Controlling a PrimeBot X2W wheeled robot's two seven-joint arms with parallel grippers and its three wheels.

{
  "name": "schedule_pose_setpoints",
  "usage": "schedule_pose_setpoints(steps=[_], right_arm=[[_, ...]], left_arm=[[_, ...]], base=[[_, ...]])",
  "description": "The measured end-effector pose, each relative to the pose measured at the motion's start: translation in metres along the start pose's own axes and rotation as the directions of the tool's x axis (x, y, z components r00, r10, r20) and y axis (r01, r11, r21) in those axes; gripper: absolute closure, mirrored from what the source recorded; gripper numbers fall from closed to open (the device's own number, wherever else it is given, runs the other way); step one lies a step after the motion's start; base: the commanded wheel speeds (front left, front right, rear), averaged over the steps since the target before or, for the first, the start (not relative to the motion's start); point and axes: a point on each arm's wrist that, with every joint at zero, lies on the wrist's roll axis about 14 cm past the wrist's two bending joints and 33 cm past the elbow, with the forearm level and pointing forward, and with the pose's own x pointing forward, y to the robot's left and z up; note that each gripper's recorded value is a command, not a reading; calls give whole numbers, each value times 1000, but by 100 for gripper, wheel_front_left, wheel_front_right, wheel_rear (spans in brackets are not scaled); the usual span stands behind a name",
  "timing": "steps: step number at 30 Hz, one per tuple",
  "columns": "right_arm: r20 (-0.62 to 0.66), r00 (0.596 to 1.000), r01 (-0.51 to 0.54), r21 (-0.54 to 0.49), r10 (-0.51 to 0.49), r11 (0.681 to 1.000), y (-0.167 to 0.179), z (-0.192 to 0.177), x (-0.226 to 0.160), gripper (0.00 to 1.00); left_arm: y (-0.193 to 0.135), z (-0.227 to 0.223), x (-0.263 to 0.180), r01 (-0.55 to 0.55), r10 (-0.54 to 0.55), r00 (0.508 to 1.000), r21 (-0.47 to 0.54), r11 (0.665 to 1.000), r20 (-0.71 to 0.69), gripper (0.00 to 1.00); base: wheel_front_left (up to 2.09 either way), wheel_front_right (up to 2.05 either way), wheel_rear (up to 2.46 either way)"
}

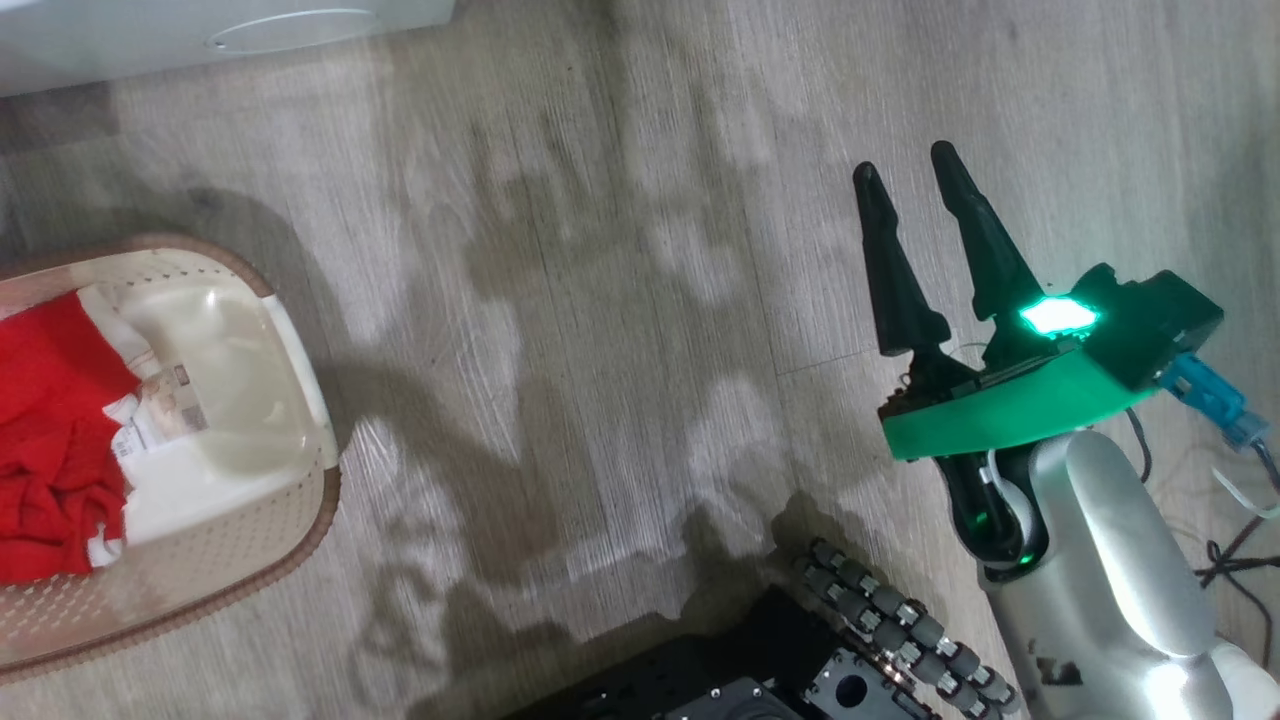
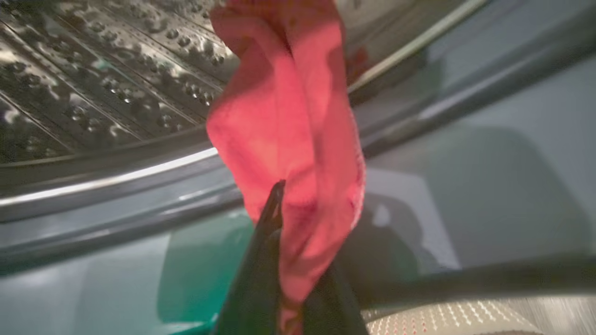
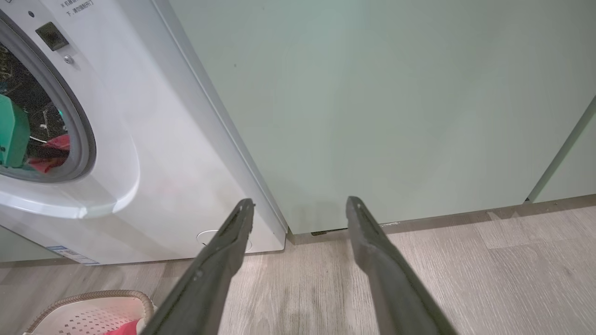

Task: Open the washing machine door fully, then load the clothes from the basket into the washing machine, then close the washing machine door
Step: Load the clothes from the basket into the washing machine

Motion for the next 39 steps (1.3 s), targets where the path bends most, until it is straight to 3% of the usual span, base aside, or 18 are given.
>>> schedule_pose_setpoints(steps=[4,7,10,17,26,33,37,38,39], right_arm=[[-7,1000,4,5,-4,1000,-1,-2,-1,0],[-15,1000,6,8,-6,1000,-2,-5,-1,0],[-20,1000,13,7,-12,1000,-4,-6,0,0],[-39,999,23,1,-23,1000,-9,-13,1,0],[-85,996,12,-9,-13,1000,-8,-28,4,0],[-95,995,33,-28,-36,999,-16,-29,1,0],[-95,995,32,-30,-35,999,-15,-30,2,0],[-96,995,32,-30,-34,999,-15,-30,2,0],[-96,995,32,-30,-34,999,-16,-30,2,0]], left_arm=[[12,29,1,-39,44,992,-41,998,118,100],[30,61,-3,-86,113,956,-107,991,272,100],[35,85,-4,-66,135,914,-190,980,382,100],[29,113,9,-19,148,843,-246,969,517,100],[14,134,31,31,147,774,-268,963,616,100],[17,144,40,33,167,752,-289,957,638,100],[24,136,47,-1,196,776,-309,951,600,100],[25,134,49,-11,207,781,-317,948,589,85],[25,130,51,-14,209,789,-322,946,578,29]], base=[[0,0,0],[0,0,0],[0,0,0],[0,0,0],[0,0,0],[0,0,0],[0,0,0],[0,0,0],[0,0,0]])
